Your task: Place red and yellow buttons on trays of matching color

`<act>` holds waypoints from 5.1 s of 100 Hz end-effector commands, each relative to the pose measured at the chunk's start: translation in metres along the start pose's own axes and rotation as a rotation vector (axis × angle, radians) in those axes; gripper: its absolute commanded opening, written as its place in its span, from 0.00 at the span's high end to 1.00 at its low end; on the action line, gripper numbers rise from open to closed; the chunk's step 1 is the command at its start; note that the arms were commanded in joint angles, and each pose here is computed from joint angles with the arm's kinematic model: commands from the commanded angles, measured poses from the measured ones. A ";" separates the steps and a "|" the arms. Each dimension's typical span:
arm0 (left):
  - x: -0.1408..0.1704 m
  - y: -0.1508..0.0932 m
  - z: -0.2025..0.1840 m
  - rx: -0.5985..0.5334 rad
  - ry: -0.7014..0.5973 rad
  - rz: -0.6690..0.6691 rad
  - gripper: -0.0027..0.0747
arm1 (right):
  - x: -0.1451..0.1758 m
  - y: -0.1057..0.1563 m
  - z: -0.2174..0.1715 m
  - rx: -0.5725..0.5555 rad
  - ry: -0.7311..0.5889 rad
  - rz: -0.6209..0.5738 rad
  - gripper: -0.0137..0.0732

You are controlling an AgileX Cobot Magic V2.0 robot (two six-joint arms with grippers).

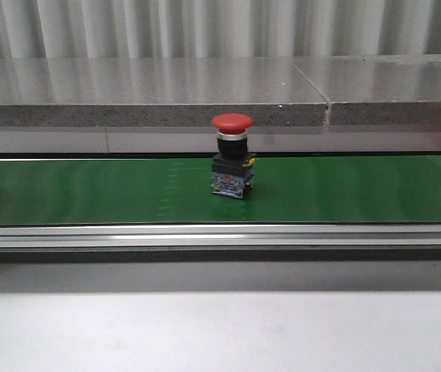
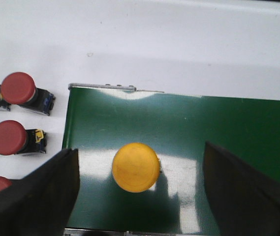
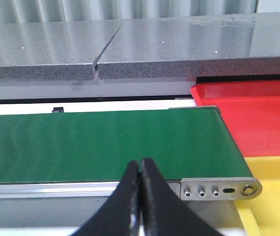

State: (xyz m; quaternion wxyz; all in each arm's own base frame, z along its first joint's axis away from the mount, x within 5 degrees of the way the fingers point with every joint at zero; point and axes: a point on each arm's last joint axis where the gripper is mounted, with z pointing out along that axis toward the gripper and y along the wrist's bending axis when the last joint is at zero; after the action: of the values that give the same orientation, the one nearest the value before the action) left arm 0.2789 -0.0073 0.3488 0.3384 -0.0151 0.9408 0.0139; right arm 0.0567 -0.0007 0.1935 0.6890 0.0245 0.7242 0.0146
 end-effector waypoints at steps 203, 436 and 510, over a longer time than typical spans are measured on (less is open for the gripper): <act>0.163 0.014 -0.107 0.052 -0.489 -0.016 0.99 | -0.166 0.013 0.052 -0.003 0.475 0.054 0.92; 0.163 0.014 -0.107 0.052 -0.489 -0.016 0.99 | -0.108 0.024 0.261 -0.176 0.864 -0.052 0.57; 0.163 0.014 -0.107 0.052 -0.490 -0.016 0.99 | -0.118 -0.158 0.308 0.302 0.698 0.225 0.57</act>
State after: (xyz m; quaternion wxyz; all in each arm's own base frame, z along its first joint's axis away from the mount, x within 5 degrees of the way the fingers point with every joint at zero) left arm 0.0810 0.0013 0.3135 0.5187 -0.0128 0.8548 0.0009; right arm 0.3659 -0.1558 0.2650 0.3282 0.1794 0.9274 0.0056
